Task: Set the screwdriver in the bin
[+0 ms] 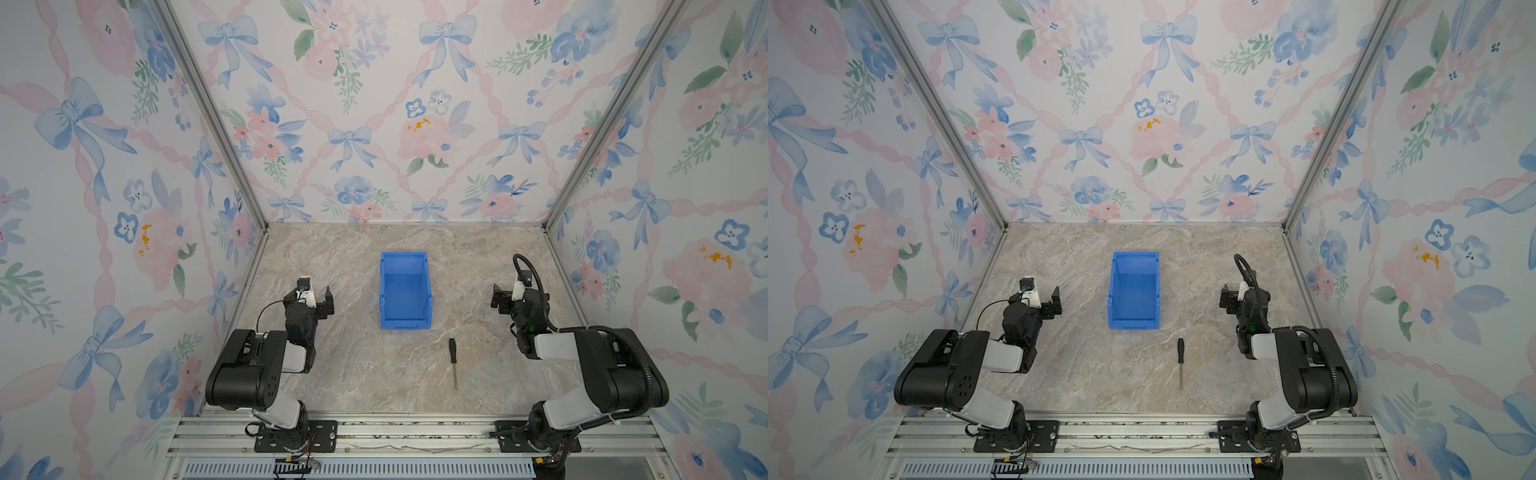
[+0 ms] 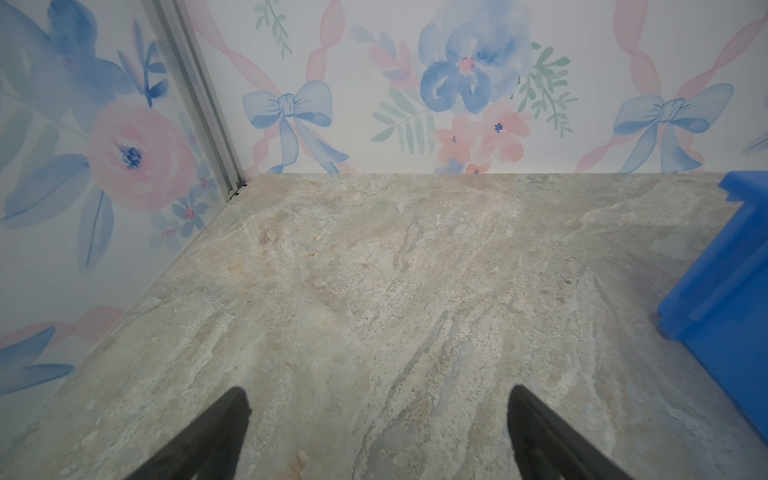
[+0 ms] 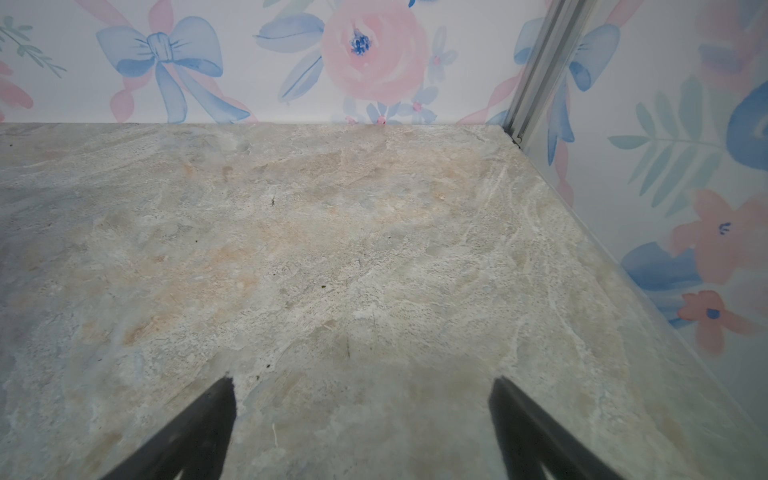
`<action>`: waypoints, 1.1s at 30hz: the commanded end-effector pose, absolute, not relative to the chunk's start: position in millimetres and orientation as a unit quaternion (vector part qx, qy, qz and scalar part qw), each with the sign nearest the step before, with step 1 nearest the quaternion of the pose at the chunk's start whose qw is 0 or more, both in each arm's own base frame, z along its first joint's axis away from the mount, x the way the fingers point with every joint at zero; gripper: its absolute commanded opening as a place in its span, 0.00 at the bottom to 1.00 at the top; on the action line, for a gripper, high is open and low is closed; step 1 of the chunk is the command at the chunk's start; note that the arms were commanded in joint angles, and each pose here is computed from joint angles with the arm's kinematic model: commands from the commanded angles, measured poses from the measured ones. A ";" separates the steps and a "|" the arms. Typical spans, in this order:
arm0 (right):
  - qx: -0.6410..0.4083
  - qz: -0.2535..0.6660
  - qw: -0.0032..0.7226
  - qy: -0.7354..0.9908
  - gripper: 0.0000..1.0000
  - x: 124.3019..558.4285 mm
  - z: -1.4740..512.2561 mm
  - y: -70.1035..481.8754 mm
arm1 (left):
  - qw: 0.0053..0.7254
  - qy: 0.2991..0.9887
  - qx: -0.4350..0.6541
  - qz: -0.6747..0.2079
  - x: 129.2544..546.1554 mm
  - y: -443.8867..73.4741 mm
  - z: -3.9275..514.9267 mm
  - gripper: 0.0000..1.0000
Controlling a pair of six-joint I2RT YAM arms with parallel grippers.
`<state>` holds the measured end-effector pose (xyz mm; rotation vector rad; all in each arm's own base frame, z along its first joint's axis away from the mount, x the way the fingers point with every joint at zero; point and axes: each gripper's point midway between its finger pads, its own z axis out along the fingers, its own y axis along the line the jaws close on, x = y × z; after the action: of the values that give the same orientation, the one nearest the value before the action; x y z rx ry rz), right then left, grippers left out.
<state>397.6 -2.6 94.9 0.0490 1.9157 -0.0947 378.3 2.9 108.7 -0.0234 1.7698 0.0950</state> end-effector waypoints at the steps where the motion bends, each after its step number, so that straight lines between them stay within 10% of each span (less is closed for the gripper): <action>1: 0.014 -0.037 0.577 0.816 0.97 399.5 96.8 0.7 | 0.632 0.774 -0.004 0.042 379.3 3.8 107.0 0.97; 33: 0.022 -0.058 0.556 0.829 0.97 396.8 116.7 -2.8 | 0.628 0.777 -0.010 0.042 380.7 5.9 115.0 0.98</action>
<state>395.0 -5.4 104.6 0.0595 1.9502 -0.1222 377.0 -1.1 106.2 0.0043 1.7931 0.0752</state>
